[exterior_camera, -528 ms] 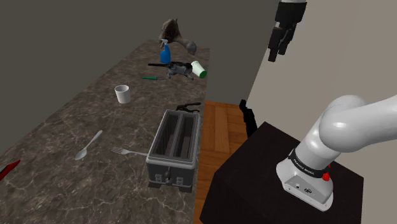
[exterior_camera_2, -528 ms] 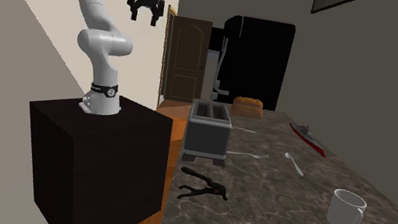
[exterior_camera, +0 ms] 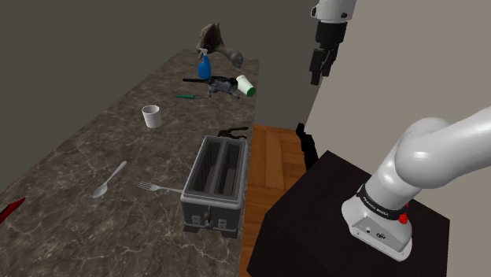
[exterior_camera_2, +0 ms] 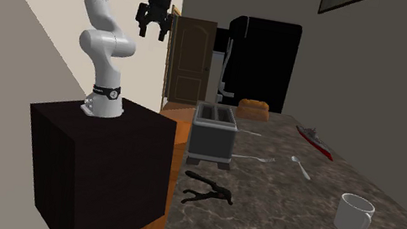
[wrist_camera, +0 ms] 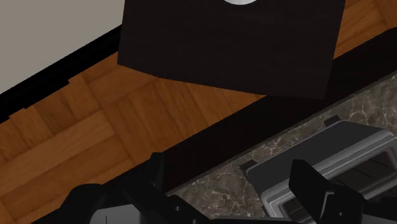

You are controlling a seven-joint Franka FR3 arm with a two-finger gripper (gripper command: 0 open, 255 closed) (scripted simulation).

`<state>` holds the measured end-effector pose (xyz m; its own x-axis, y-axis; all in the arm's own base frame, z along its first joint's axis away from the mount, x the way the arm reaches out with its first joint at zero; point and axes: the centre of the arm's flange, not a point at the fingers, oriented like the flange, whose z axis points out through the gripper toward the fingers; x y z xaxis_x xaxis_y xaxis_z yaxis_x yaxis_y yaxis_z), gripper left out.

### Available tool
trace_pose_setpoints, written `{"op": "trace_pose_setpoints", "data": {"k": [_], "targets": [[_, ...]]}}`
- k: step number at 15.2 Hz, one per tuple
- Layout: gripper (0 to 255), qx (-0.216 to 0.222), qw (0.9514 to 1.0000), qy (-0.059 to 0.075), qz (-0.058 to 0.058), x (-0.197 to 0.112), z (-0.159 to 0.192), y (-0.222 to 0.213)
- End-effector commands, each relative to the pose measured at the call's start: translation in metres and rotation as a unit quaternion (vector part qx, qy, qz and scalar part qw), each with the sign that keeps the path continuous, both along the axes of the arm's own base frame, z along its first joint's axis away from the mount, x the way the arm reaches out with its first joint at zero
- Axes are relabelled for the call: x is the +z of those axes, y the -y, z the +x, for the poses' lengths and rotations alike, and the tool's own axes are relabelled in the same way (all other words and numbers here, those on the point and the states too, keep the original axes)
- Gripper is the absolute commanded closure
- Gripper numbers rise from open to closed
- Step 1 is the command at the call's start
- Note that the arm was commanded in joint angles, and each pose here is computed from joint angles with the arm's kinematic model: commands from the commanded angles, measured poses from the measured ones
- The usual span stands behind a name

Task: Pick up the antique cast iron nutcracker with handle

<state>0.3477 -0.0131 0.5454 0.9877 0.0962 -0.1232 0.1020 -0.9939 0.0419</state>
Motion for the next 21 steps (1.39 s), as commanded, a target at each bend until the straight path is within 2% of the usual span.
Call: {"op": "trace_pose_setpoints", "data": {"k": [1,11,21], "targets": [[0,0.012,0.9999,-0.002,0.002,-0.020,0.019,0.005],[0,0.070,0.9973,-0.017,0.013,-0.112,0.117,0.019],[0,0.128,0.9910,-0.031,0.025,-0.206,0.213,0.020]]}}
